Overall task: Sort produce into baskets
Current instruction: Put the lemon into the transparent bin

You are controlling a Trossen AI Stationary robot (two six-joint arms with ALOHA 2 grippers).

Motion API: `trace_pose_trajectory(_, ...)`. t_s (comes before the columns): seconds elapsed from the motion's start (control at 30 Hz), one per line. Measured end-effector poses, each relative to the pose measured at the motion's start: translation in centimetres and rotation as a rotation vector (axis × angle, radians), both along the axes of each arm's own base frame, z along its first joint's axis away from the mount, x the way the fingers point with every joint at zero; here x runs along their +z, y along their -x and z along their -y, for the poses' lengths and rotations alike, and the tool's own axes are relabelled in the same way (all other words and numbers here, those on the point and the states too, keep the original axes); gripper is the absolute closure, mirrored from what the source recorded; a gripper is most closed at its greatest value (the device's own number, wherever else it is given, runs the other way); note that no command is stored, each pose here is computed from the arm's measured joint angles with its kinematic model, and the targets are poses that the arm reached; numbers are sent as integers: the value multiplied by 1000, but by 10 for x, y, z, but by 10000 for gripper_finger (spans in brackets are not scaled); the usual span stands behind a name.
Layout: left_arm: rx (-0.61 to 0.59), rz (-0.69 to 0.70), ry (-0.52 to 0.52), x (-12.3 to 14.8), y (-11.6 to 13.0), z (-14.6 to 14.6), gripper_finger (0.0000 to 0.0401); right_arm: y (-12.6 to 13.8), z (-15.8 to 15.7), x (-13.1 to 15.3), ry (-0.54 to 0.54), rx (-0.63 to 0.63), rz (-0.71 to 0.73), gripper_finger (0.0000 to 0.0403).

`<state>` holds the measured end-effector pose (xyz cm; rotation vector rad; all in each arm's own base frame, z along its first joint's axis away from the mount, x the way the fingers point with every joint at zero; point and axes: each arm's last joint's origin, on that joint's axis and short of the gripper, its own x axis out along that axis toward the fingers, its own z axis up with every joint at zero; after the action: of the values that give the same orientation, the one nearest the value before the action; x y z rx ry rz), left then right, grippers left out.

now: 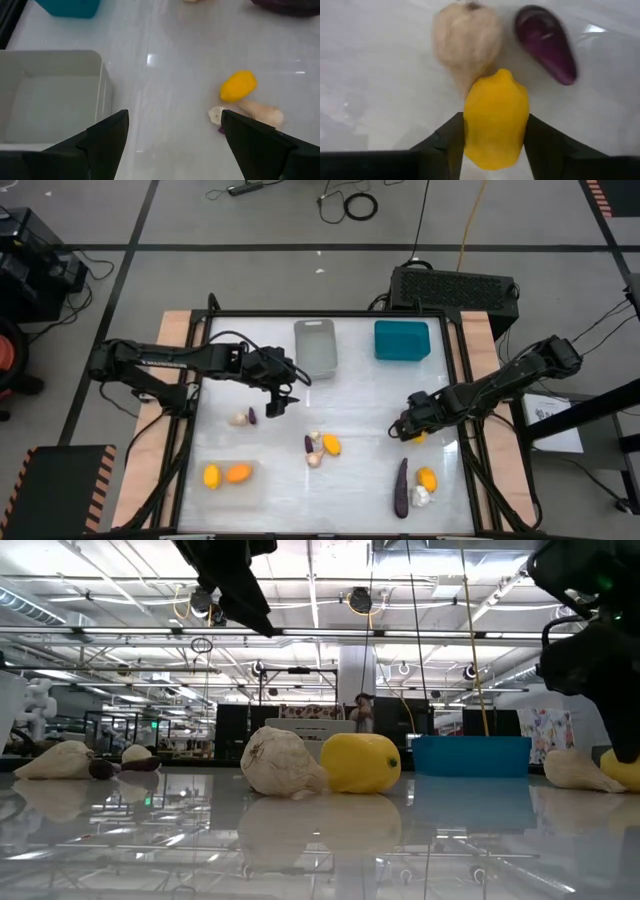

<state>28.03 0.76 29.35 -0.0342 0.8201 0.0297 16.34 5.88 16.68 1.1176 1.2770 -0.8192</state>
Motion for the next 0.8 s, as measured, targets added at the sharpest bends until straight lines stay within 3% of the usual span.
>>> trace_pose_trajectory(0.23, 71, -17, 31, 15, 25, -7, 76, -20, -7, 18, -94, 4, 205, 245)
trace_pose_trajectory(0.4, 75, -30, 31, 12, 39, -7, 76, -51, -10, 45, -111, 6, 571, 239)
trace_pose_trajectory(0.53, 90, -77, 51, -4, 49, -4, 76, -76, -14, 55, -22, 74, 847, 241)
trace_pose_trajectory(0.8, 91, -201, 115, -32, 71, 7, 76, -153, -36, 46, 179, 317, 1177, 238)
